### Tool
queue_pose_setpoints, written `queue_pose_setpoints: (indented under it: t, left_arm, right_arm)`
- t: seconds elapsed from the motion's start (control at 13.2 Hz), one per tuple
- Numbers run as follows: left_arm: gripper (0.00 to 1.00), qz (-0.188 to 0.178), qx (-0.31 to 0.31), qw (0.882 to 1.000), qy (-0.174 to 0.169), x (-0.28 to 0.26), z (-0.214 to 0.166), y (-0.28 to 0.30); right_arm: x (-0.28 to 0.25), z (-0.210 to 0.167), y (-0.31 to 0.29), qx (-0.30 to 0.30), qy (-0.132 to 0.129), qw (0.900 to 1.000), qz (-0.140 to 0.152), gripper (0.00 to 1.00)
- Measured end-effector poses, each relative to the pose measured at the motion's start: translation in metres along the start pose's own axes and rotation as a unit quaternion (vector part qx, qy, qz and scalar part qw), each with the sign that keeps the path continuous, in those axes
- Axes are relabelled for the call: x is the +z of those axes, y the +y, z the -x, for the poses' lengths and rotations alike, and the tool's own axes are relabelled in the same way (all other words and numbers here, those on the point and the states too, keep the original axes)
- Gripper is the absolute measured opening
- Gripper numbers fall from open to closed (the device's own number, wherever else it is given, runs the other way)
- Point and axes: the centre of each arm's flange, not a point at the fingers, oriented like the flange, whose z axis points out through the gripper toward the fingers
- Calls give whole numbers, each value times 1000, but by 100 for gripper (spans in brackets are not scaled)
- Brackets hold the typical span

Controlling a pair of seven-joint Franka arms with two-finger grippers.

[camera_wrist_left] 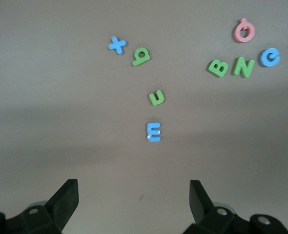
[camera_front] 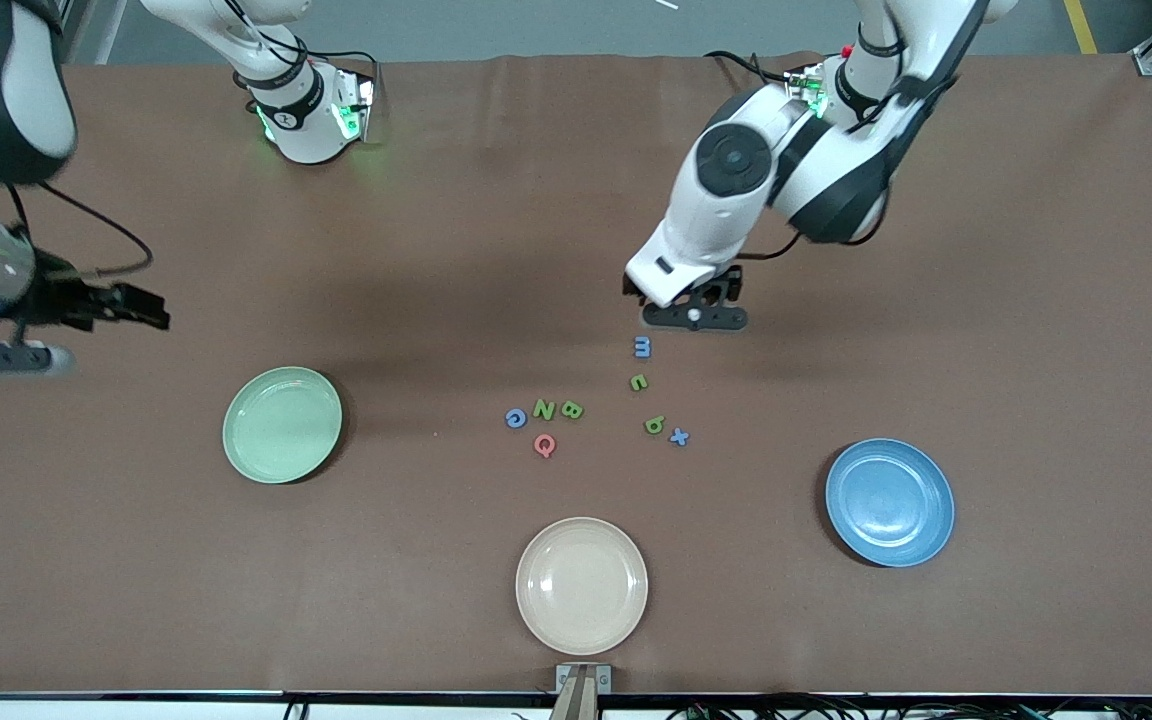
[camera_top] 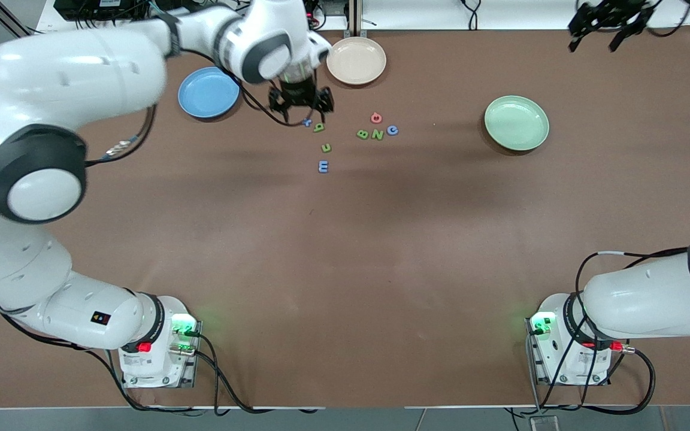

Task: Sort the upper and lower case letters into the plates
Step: 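Move the left gripper and the right gripper toward the foam letters, then grasp the blue m with the left gripper while the right gripper grasps the blue C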

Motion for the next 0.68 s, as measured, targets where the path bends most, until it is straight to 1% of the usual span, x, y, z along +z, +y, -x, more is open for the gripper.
queue_pose_setpoints:
  t: [0.08,0.15,0.3,0.45,0.53,0.6,0.68]
  left_arm:
    - [100,-6,-15,1000,-1,25,1,9]
    - [99,-8,-29,1000,-3,49,2,17]
    - [97,-5,-45,999,-13,91,4,26]
    - [84,-13,-40,999,-23,121,3,25]
    - [84,-17,-39,999,-27,129,3,24]
    - [78,-19,-39,999,-30,135,3,24]
    - [73,-22,-35,999,-30,139,3,24]
  right_arm:
    - [18,-13,-6,1,-7,1000,-1,100]
    - [30,-23,-20,19,-7,1000,-1,100]
    - [53,-34,-74,93,1,996,3,100]
    - [85,-38,-154,172,17,985,5,100]
    - [106,-39,-192,203,28,979,2,100]
    - [129,-39,-225,226,35,973,-1,100]
    - [152,-38,-253,248,42,968,-6,100]
